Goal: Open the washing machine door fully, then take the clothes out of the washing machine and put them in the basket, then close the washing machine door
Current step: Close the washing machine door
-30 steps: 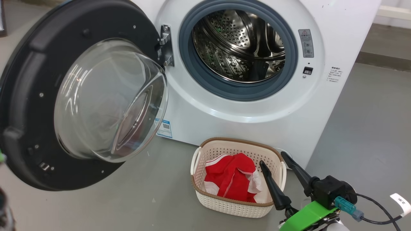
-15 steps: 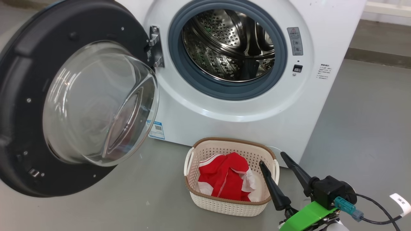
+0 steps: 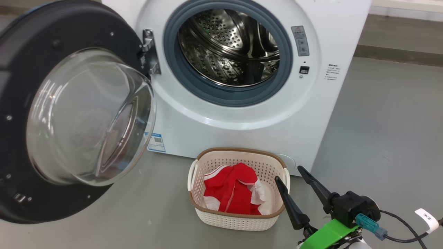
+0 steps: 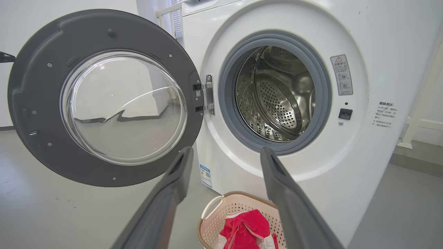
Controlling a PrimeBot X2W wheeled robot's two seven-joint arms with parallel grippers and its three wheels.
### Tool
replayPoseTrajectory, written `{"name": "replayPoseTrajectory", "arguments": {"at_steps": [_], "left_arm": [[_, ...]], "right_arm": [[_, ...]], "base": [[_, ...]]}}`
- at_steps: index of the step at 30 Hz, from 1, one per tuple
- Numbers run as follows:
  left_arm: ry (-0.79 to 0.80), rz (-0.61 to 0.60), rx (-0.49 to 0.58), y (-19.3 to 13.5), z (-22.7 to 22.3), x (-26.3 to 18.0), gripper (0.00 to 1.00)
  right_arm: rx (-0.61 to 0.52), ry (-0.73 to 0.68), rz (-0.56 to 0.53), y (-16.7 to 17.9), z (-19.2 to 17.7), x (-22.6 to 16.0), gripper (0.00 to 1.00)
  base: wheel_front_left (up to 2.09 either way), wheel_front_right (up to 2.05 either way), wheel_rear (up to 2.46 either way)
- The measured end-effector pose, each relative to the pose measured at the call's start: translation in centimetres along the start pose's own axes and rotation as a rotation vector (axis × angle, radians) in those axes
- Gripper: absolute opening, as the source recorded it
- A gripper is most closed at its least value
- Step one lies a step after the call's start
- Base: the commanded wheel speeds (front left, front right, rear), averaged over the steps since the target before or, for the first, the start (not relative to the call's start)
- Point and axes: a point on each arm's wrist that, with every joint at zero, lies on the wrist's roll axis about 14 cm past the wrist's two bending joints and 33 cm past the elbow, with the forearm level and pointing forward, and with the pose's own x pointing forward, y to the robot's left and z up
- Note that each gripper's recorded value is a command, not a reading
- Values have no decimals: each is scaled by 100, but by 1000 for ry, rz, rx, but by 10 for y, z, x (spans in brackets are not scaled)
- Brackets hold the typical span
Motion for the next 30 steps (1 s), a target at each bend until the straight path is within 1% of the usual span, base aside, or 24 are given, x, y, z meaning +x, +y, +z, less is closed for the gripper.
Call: {"name": "replayPoseTrajectory", "arguments": {"at_steps": [5,15,23,28,30], "left_arm": [[90,-24,16,-2,-22,5,0],[199,-45,28,0,-34,4,0],[250,-69,-24,0,-45,1,0],[284,-103,-94,-4,-54,-1,0],[306,-119,-106,-7,-59,-2,0]], "right_arm": [[-2,-4,-21,-6,2,-4,100],[-3,-18,-25,-8,6,-4,100],[1,-13,-13,-4,4,-1,100],[3,-10,-7,-3,3,1,100],[3,-8,-6,-3,2,1,100]], "base": [[0,0,0],[0,0,0],[0,0,0],[0,0,0],[0,0,0]]}}
